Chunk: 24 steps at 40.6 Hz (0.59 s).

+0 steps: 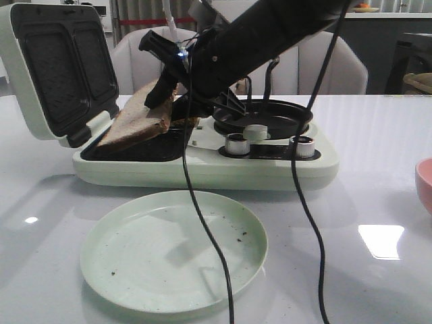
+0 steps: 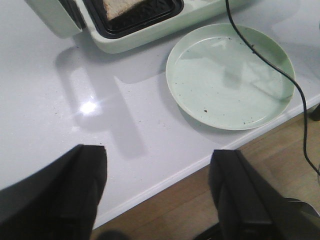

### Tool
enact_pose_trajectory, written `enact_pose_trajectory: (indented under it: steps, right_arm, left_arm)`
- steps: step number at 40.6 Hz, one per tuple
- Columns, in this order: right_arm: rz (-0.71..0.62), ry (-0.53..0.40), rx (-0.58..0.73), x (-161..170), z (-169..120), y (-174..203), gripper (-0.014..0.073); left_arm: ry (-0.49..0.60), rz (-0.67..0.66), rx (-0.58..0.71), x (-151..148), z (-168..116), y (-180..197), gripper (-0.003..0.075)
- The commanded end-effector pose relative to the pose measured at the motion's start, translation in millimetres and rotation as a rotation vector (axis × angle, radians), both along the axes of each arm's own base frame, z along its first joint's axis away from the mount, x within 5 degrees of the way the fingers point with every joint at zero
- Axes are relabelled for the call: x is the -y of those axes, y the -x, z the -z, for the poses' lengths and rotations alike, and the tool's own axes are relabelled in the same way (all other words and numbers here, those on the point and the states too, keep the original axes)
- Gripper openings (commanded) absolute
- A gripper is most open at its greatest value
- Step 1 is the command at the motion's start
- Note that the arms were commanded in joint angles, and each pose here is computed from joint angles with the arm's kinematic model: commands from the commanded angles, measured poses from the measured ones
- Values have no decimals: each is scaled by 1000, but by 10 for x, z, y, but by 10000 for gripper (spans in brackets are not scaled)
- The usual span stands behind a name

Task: Make breakfast with bread and shrimp
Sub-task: 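Carry the bread slice into the sandwich maker and release it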

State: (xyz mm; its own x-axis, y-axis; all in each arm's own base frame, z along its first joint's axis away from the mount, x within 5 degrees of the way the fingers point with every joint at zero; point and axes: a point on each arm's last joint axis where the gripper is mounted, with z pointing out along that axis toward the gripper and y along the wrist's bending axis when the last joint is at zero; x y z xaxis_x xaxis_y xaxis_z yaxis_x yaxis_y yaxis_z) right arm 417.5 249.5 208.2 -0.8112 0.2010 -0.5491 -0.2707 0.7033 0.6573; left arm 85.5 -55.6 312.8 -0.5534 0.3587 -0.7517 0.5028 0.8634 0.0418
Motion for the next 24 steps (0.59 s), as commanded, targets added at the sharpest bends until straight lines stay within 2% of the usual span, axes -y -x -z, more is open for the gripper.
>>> enact_pose_trajectory:
  steps: [1,7,12,19,24]
  right_arm:
    - [21,-71,83,10,-425,-2,396]
    - [-16,-48,91,43,-434,6,394]
    - [-102,31,136,126,-506,46,394]
    - [-175,73,163,344,-784,136,394]
    - [-192,153,165,552,-1003,237,394]
  left_arm:
    - [35,15,87,23,-129,-36,492]
    - [33,14,89,22,-129,-37,492]
    - [32,14,90,21,-130,-38,492]
    - [27,13,94,18,-131,-40,492]
    - [25,13,96,17,-131,-41,492]
